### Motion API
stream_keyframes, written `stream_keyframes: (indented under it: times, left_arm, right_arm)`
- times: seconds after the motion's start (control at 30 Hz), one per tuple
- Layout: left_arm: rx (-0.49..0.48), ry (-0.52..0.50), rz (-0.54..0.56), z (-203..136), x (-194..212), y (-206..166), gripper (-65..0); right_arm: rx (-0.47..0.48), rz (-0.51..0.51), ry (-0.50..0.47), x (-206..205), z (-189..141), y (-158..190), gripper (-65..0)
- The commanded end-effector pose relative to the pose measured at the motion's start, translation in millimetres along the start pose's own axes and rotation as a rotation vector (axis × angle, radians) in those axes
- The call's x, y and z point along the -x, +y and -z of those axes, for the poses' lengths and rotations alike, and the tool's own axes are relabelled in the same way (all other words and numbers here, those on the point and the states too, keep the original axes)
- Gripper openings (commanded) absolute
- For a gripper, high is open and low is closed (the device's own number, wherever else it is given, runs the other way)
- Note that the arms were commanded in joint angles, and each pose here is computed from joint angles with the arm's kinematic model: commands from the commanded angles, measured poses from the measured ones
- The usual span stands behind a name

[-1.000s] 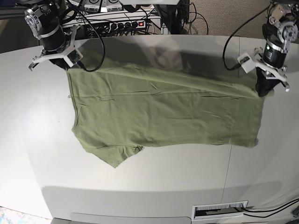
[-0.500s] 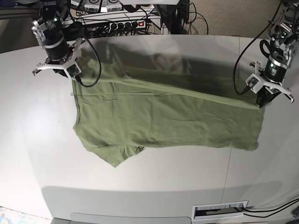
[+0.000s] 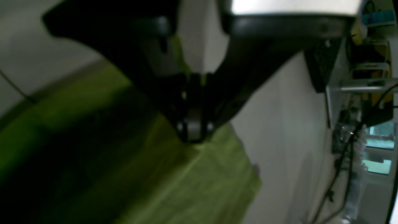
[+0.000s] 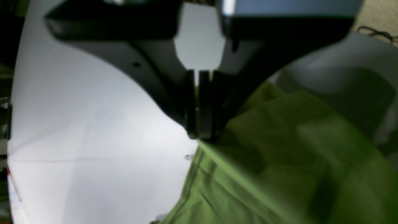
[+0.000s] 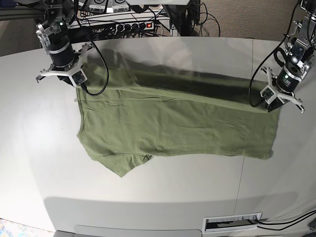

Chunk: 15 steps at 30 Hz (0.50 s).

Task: Fold the T-shirt properly
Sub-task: 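Lift the shoulder edges with both grippers and drag the shirt toward the robot, then lower the shoulder edges with both grippers and release the shirt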

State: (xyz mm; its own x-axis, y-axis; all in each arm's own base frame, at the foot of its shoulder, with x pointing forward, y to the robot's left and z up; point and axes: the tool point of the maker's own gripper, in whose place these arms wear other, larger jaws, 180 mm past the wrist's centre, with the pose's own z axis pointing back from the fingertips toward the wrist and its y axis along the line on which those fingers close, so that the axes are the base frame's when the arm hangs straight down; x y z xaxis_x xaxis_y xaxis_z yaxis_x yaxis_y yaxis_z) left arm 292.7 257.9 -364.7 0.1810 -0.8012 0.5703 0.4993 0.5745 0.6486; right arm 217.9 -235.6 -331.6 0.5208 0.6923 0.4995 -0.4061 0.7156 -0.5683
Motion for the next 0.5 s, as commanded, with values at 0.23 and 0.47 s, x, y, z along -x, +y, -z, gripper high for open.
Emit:
stream_keyframes:
  times: [0.23,0.47]
  left_arm:
    - [0.008,-0.071,0.031,0.6,-16.1,10.3,-44.3]
    - [0.009,-0.070,0.032,0.6,-15.9,10.3,-44.3]
  right_arm:
    - [0.086,-0.020,0.019,4.3,6.6,-21.1,-64.0]
    - [0.108,-0.040,0.036,6.9,6.4,-25.7,-61.7]
